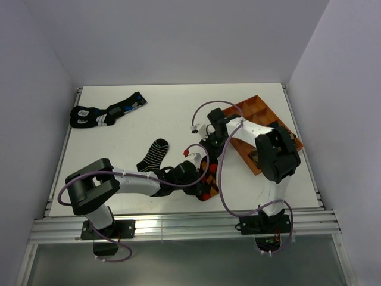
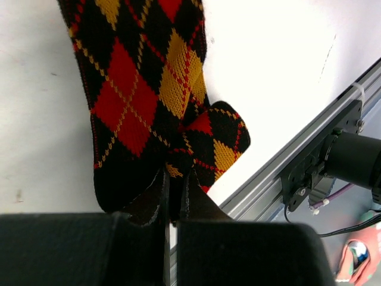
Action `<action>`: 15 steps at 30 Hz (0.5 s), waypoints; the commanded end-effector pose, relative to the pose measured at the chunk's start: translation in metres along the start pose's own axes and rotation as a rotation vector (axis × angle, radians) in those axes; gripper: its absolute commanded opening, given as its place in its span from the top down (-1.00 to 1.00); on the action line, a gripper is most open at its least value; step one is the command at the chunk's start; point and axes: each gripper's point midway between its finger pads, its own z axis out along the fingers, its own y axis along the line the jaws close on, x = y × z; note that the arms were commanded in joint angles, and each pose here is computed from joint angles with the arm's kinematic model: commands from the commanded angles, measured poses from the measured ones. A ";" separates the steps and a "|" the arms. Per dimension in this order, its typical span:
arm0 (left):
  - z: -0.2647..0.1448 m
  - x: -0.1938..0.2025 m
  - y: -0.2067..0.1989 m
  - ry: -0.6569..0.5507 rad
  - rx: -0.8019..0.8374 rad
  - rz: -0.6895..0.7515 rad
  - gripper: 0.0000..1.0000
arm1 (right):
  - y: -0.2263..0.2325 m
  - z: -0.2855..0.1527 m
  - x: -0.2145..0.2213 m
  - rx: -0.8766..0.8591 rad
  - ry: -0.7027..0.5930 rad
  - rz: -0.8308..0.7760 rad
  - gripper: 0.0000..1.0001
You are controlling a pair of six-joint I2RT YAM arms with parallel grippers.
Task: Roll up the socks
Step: Roll the sock at the center of the board.
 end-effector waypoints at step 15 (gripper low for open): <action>0.010 0.053 0.029 0.203 -0.152 0.114 0.99 | -0.006 0.008 -0.054 -0.001 -0.064 -0.053 0.67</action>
